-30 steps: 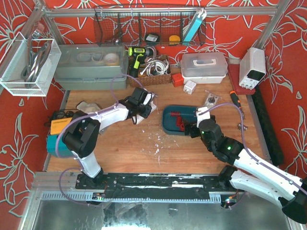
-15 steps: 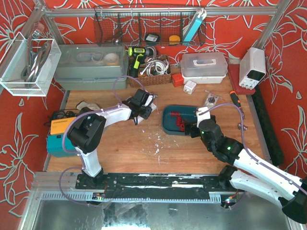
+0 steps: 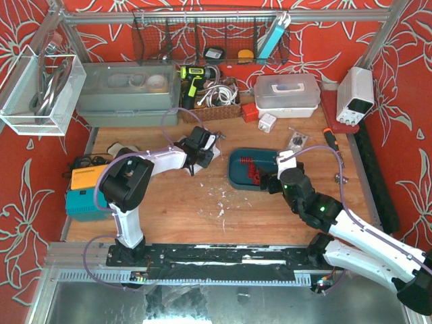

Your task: Install the large spring

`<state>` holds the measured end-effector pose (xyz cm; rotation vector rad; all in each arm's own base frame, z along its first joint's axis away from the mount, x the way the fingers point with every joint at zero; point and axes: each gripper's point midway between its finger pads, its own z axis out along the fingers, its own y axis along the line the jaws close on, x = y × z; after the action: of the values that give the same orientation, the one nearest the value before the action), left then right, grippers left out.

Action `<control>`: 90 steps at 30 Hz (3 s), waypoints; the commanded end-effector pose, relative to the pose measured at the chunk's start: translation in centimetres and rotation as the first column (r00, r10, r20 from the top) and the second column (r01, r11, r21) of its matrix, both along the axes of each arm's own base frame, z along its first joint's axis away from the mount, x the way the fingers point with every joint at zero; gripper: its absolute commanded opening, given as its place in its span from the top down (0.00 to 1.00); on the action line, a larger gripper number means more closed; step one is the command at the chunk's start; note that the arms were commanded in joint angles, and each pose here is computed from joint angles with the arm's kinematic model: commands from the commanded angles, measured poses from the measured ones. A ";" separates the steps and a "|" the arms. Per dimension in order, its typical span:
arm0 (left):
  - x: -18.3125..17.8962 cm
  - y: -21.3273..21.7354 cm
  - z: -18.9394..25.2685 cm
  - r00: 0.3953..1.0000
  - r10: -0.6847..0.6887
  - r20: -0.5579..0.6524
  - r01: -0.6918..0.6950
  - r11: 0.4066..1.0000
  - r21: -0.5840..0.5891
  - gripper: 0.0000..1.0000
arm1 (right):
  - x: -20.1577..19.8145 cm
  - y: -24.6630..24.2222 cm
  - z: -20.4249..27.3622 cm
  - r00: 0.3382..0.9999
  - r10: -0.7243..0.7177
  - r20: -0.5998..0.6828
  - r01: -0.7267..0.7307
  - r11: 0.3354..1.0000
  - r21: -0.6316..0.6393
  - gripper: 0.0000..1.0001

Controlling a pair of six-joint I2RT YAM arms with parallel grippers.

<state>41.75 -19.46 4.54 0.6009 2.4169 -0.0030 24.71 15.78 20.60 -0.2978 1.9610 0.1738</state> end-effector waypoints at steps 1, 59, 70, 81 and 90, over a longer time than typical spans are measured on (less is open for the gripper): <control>0.7 0.1 0.9 1.000 0.013 0.028 -0.013 1.000 -0.007 0.84 | 0.0 -0.5 -0.2 1.000 -0.025 0.011 0.025 1.000 -0.009 0.01; 8.9 -8.8 6.8 0.984 -0.036 0.175 0.058 0.991 -0.124 0.57 | -0.1 -1.0 0.2 0.999 -0.039 0.027 0.039 0.999 -0.004 0.01; 7.7 -3.1 13.4 0.925 0.247 0.289 -0.217 0.967 -0.133 0.38 | -0.1 -0.9 0.2 0.999 -0.034 0.023 0.034 0.999 0.001 0.01; 3.2 4.3 16.0 0.702 0.678 0.218 -0.577 0.721 -0.385 0.17 | -0.1 -0.1 -0.4 1.000 -0.007 0.001 0.007 1.000 -0.011 0.01; 1.6 5.4 12.5 0.550 0.828 -0.110 -0.762 0.444 -0.471 0.37 | -2.6 7.5 -0.3 0.919 0.394 -0.028 -0.388 0.913 0.127 0.01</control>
<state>44.13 -14.80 18.63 -0.5430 2.1677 -0.0643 24.02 19.20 19.73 -0.4422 1.9791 0.3224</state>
